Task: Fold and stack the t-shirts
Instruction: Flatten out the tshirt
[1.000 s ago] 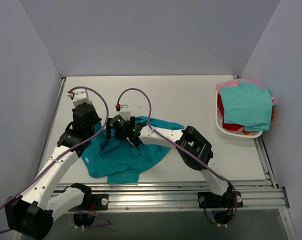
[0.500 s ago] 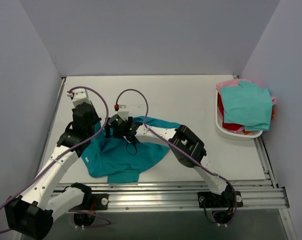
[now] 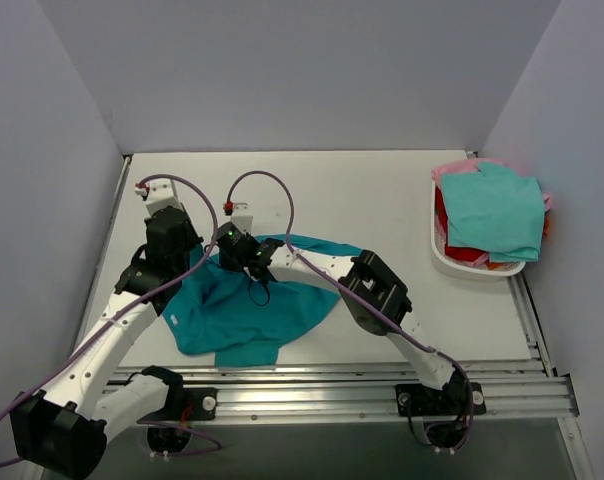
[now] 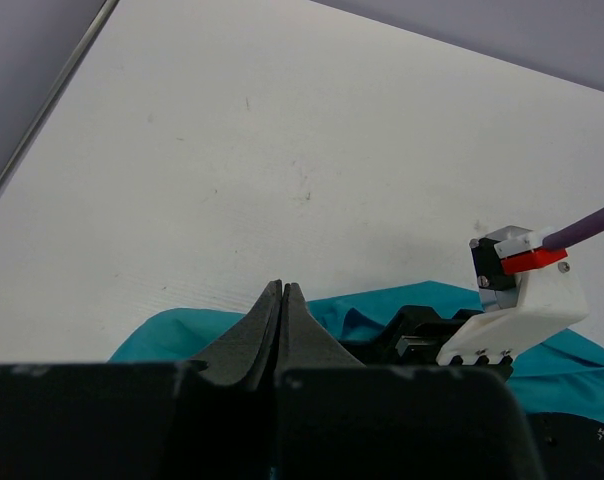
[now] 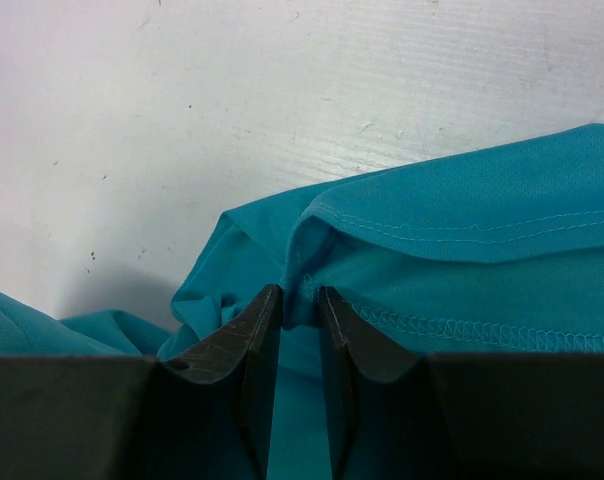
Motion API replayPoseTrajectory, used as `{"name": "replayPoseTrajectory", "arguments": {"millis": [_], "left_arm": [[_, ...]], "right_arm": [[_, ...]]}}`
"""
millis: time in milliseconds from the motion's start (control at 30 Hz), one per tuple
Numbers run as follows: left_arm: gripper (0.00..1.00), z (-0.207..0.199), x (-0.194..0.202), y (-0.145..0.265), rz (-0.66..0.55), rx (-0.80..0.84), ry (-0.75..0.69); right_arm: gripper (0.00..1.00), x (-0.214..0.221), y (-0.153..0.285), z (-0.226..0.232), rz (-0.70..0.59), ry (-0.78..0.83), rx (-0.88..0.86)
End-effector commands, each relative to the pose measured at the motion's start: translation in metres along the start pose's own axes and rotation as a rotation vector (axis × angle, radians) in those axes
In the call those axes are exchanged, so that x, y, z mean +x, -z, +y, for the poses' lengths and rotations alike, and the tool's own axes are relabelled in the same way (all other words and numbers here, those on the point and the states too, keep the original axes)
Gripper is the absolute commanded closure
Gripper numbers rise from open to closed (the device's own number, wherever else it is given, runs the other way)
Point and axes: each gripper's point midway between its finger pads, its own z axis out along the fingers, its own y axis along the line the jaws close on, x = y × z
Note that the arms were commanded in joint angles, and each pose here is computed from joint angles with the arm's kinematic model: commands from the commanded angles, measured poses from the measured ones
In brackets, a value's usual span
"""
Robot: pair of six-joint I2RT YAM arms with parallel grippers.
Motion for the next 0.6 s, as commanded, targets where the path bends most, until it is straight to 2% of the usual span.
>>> {"name": "replayPoseTrajectory", "arguments": {"millis": [0,200,233,267,300,333,400,567], "left_arm": [[0.98,-0.001,-0.015,0.002,-0.050,0.009,0.042],[0.98,-0.001,-0.015,0.002,-0.050,0.009,0.040],[0.98,-0.001,-0.015,0.002,-0.049,0.011,0.040],[0.98,-0.001,-0.014,0.002,-0.047,0.012,0.041],[0.98,-0.002,-0.014,0.001,-0.046,0.015,0.041],[0.98,-0.002,-0.013,0.001,-0.045,0.014,0.040],[0.98,-0.002,-0.013,0.001,-0.046,0.015,0.041],[0.98,-0.001,-0.015,0.004,-0.052,0.017,0.045]], "right_arm": [[0.82,-0.015,0.003,0.001,-0.020,-0.007,0.003],[0.73,-0.013,0.001,-0.001,-0.013,-0.006,0.011],[0.76,-0.012,0.001,-0.002,-0.014,-0.006,0.014],[0.81,-0.011,0.001,-0.003,-0.011,0.000,0.017],[0.91,-0.011,0.000,-0.003,-0.012,-0.001,0.016],[0.95,-0.009,-0.002,-0.004,-0.008,0.001,0.016],[0.98,-0.008,-0.005,-0.005,-0.002,0.002,0.015],[1.00,0.001,-0.017,-0.012,0.025,-0.002,0.015]]}}
